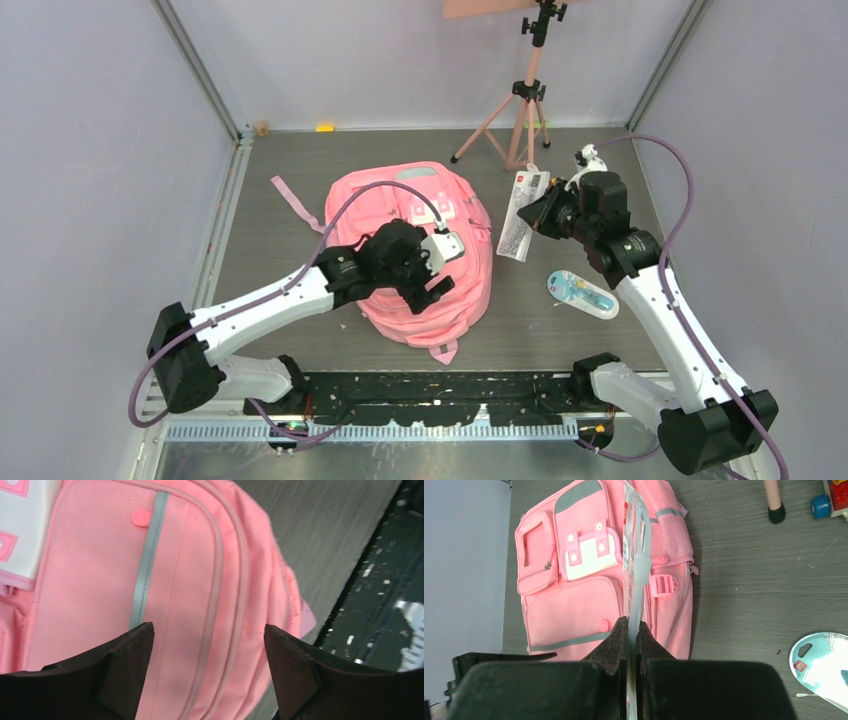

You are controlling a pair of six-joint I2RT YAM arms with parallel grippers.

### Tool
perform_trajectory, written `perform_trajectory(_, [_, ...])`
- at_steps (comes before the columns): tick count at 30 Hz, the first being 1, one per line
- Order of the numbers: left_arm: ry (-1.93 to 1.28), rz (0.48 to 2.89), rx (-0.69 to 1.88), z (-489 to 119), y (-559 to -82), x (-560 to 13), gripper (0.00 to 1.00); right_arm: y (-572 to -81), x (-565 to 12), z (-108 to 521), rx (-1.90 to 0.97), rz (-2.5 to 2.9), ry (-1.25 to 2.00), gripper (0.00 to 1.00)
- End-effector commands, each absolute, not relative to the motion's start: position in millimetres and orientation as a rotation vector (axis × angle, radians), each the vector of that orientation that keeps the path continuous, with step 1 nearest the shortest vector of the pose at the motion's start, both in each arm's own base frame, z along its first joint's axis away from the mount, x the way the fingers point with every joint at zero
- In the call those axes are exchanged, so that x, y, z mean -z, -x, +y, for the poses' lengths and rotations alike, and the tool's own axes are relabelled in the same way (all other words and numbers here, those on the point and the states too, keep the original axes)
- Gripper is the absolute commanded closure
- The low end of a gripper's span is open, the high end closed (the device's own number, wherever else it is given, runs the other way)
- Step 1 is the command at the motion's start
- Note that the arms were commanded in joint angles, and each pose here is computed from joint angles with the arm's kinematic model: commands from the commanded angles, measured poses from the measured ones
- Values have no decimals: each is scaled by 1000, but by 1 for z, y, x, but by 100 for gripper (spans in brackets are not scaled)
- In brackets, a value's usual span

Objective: Pack the student bag
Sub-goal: Place the stationery in the student bag.

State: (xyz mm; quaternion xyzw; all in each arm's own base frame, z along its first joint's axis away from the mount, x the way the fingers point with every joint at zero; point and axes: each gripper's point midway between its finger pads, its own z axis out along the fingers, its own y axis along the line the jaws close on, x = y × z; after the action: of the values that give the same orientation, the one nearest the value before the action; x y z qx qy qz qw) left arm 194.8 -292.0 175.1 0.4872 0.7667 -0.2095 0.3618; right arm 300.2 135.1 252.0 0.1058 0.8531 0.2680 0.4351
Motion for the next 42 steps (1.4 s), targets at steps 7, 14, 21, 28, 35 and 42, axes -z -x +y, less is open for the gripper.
perform_trajectory(7, [-1322, 1927, -11, -266, -235, -151, 16, -295, -252, 119, -694, 2071, -349, 100])
perform_trajectory(14, [-1240, 1906, -139, -253, -250, -163, 24, -298, -251, 120, -730, 2071, -353, 100])
perform_trajectory(21, [-1216, 1862, -143, -255, -255, -181, 24, -296, -248, 119, -740, 2079, -358, 100])
perform_trajectory(28, [-1250, 1834, -100, -263, -252, -199, 20, -295, -244, 119, -744, 2094, -355, 100])
perform_trajectory(35, [-1333, 1888, -53, -266, -245, -186, 17, -295, -239, 122, -765, 2116, -352, 100])
perform_trajectory(42, [-1238, 1845, -210, -247, -266, -189, 21, -293, -238, 123, -776, 2121, -360, 100])
